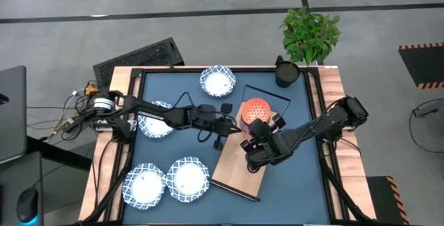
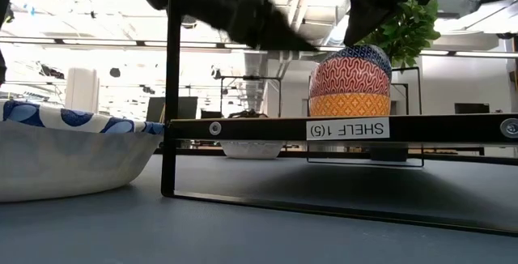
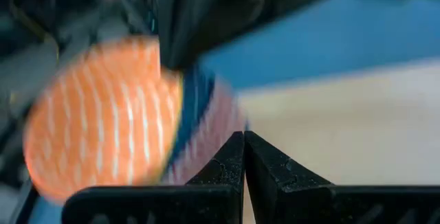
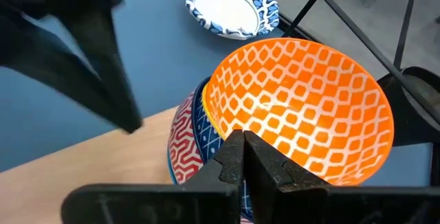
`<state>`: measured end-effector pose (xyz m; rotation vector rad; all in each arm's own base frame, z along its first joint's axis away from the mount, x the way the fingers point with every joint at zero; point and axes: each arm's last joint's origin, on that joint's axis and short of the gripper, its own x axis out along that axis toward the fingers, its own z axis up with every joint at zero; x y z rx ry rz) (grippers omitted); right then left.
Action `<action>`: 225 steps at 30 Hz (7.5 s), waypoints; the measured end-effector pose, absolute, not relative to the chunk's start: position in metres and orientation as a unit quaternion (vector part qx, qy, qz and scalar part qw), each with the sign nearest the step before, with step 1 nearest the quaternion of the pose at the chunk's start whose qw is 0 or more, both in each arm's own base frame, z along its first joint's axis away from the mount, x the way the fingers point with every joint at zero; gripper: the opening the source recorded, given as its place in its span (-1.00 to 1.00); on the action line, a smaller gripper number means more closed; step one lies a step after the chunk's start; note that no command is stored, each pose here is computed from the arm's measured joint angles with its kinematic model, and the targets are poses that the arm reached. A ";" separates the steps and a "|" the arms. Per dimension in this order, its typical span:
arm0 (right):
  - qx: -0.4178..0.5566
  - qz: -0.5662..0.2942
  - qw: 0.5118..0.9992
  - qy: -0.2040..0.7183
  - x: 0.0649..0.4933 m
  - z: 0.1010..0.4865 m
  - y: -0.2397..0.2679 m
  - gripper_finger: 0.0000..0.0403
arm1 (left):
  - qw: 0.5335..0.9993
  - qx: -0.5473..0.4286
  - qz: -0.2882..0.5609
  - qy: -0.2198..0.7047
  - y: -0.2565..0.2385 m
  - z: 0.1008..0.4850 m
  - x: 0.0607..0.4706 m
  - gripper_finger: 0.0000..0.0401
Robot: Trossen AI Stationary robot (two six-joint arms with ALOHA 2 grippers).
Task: Place and stack bowls onto a shelf
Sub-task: Adjust the stacked bowls on the shelf, then put the white pattern plate on the shelf
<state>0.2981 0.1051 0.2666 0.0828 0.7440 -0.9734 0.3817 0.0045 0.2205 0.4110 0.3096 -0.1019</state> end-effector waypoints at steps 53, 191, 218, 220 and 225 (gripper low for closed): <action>0.084 -0.489 0.814 0.302 0.239 0.263 0.146 -0.85 | 0.975 0.220 0.002 0.013 -0.001 0.192 0.380 -1.00; 0.168 -0.563 0.776 0.229 0.246 0.301 0.043 -0.49 | 0.853 0.217 0.171 0.444 0.169 0.156 0.336 -0.81; 0.169 -0.534 0.798 0.223 0.242 0.301 0.063 -0.49 | 0.917 0.251 -0.055 0.304 -0.017 0.292 0.281 -1.00; 0.169 -0.534 0.798 0.223 0.242 0.301 0.063 -0.49 | 0.907 0.289 -0.082 0.296 -0.037 0.288 0.285 -1.00; 0.169 -0.534 0.798 0.224 0.242 0.301 0.063 -0.49 | 0.878 0.360 -0.119 0.292 -0.070 0.267 0.299 -1.00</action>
